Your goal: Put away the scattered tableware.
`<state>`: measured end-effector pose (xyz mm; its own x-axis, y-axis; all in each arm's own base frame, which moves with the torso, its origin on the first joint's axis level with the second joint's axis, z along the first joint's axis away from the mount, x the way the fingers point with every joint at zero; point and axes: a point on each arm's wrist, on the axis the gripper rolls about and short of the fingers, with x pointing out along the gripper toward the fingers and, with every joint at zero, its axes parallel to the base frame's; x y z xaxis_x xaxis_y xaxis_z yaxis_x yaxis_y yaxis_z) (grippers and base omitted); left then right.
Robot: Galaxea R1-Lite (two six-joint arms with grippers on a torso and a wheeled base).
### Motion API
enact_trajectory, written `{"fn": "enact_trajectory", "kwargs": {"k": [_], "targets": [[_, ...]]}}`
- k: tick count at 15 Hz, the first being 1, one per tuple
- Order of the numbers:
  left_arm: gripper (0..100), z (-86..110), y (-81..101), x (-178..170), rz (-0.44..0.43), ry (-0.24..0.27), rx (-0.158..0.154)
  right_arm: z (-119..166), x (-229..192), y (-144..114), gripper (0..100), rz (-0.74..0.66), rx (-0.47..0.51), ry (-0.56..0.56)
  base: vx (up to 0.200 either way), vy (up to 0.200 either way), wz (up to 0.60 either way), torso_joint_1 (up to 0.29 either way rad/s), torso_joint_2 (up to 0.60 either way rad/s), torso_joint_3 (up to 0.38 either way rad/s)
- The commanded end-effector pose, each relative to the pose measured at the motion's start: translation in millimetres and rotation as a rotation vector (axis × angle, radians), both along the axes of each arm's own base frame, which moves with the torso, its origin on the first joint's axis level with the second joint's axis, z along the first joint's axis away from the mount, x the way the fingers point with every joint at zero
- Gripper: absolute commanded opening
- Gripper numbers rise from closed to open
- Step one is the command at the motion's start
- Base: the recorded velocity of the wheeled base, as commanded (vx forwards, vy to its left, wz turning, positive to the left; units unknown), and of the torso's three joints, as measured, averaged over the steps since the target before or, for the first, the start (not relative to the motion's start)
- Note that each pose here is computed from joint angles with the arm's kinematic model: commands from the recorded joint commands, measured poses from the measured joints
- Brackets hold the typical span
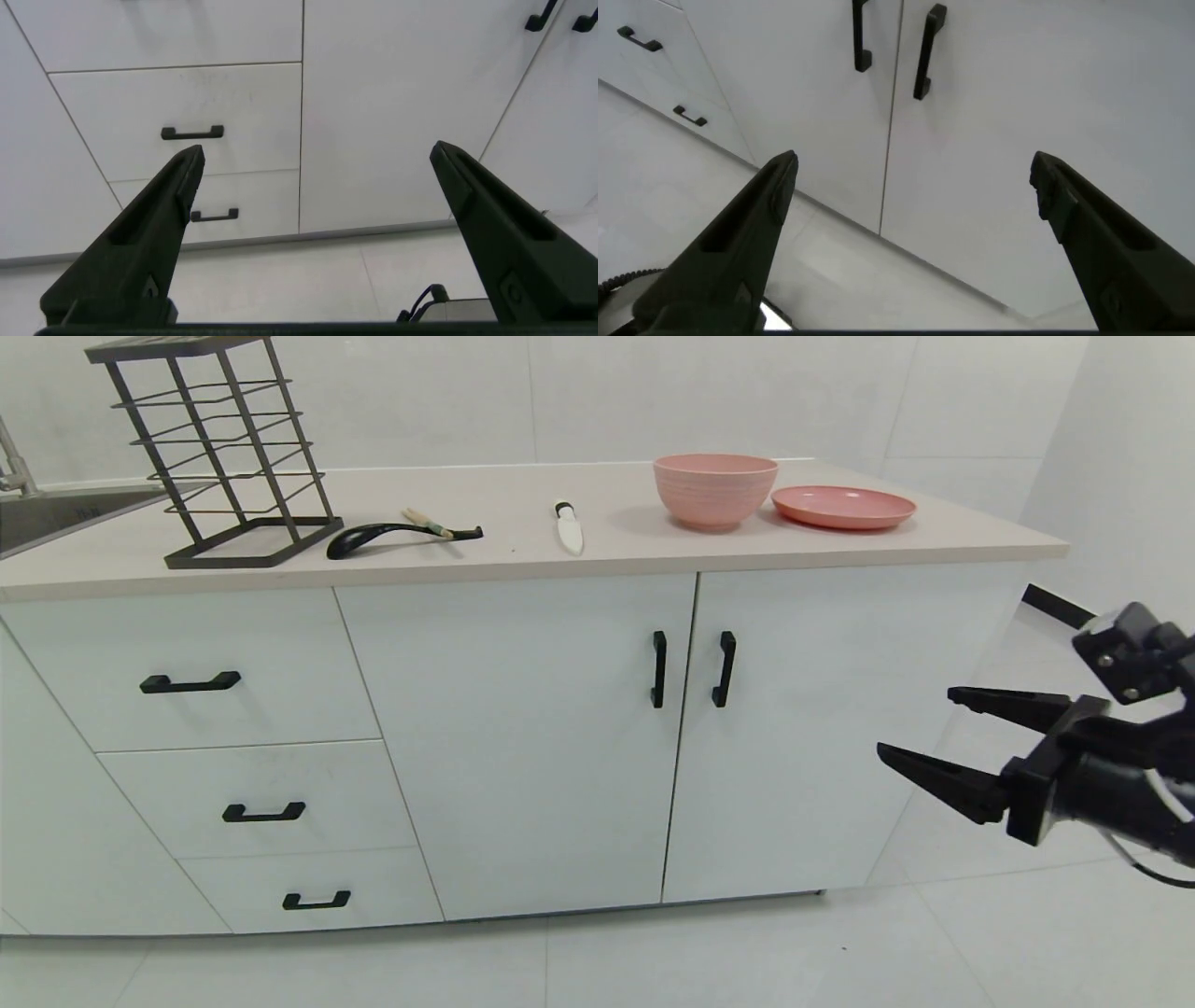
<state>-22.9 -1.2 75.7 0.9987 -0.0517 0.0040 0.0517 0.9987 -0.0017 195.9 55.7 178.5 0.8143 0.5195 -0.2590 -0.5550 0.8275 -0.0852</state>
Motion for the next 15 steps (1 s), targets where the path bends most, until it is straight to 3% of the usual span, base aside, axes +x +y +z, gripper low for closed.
{"fn": "enact_trajectory", "kwargs": {"k": [1,4,7,8,9,10,11,12,13,15], "targets": [[100,0.2,0.0,0,0.0,0.0,-0.001,-12,28,11,100,0.042,-0.002,0.041,0.0,0.0,0.0,0.0,0.0,0.0],[100,0.1,0.0,0,-0.004,0.003,-0.041,-17,55,23,100,0.105,0.017,0.013,0.0,0.0,0.0,0.0,0.0,0.0],[100,0.2,0.0,0,-0.002,0.001,-0.024,-25,58,31,100,0.138,0.018,0.01,0.0,0.0,0.0,0.0,0.0,0.0],[100,0.5,-0.1,0,-0.007,-0.004,0.01,-28,54,30,100,0.139,0.017,0.013,0.0,0.0,0.0,0.0,0.0,0.0],[100,5.3,-0.2,-1,-0.013,-0.038,0.01,-29,50,28,100,0.137,0.017,0.009,0.0,0.0,0.0,0.0,0.0,0.0],[100,15.2,-0.3,-3,-0.014,-0.1,0.004,-29,47,27,100,0.135,0.017,0.008,0.0,0.0,0.0,0.0,0.0,0.0],[100,56.8,-0.8,-16,-0.026,-0.311,-0.011,-32,38,23,100,0.136,0.018,0.011,0.0,0.0,0.0,0.0,0.0,0.0],[100,92.5,-1.2,-26,-0.069,-0.384,-0.007,-38,32,21,100,0.142,0.02,0.012,0.0,0.0,0.0,0.0,0.0,0.0],[100,98.0,-0.9,-26,-0.094,-0.367,-0.009,-38,30,21,100,0.143,0.025,-0.001,0.0,0.0,0.0,0.0,0.0,0.0],[100,102.5,0.0,-15,-0.243,-0.274,-0.011,-38,31,20,100,0.157,0.033,-0.015,0.0,0.0,0.0,0.0,0.0,0.0]]}}
